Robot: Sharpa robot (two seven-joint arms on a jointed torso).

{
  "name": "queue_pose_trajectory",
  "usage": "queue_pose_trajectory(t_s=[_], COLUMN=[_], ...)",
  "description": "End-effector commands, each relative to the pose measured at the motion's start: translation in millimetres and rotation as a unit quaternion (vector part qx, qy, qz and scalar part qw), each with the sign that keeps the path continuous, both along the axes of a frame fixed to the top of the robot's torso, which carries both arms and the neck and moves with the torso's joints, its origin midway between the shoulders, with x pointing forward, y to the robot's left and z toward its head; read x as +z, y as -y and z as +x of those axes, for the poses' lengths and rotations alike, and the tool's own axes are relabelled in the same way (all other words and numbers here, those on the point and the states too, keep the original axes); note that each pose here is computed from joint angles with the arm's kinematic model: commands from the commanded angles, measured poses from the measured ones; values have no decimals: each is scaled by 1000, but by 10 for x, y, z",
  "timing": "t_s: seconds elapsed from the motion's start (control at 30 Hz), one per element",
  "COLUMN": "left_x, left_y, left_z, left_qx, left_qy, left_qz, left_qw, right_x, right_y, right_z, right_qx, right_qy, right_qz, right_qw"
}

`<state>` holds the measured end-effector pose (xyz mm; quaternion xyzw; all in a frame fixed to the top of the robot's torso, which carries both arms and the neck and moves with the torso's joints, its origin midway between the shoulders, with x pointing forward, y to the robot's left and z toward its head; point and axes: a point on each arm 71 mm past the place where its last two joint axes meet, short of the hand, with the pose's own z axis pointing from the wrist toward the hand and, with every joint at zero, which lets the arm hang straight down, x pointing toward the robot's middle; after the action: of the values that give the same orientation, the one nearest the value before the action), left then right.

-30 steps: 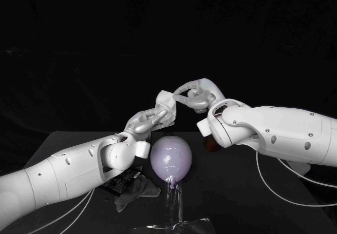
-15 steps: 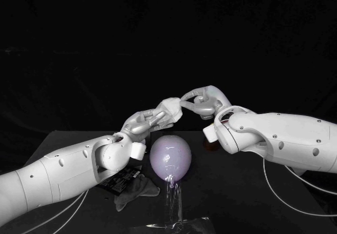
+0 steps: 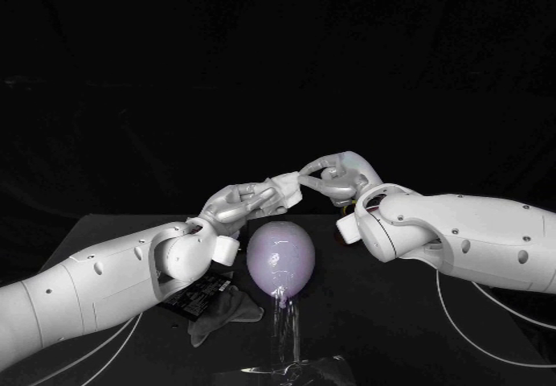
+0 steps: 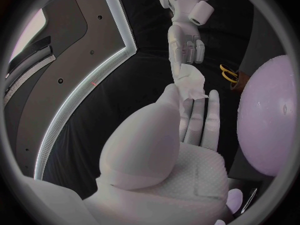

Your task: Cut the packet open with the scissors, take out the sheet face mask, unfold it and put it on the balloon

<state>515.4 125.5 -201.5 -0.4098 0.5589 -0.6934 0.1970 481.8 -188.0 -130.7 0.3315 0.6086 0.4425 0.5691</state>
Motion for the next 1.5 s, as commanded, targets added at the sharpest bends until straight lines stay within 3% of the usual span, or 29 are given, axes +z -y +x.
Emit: queue_pose_trajectory(t_s=[0.03, 0.4, 0.67, 0.87, 0.97, 1.13, 1.5], left_x=[12, 25, 16, 3, -12, -27, -27], left_y=[39, 19, -63, -100, -112, -117, -116], left_z=[-27, -42, -43, -48, -52, -66, -96], left_qx=[-26, -39, -38, -33, -28, -28, -27], left_qy=[-4, -11, -16, -20, -26, -30, -30], left_qz=[-7, -28, -25, -13, -1, 14, 27], left_qw=[1000, 999, 999, 999, 999, 999, 999], right_x=[-28, -169, -256, -202, -135, -83, -92], right_y=[-7, 96, 360, 457, 393, 204, -170], right_z=[-4, 16, 65, 49, -15, -122, -239], right_qx=[17, 24, 1, -1, 17, 54, 97], right_qy=[-9, -50, -56, -2, 48, 94, 109], right_qz=[12, 11, -10, -47, -79, -112, -120], right_qw=[1000, 998, 998, 999, 996, 988, 982])
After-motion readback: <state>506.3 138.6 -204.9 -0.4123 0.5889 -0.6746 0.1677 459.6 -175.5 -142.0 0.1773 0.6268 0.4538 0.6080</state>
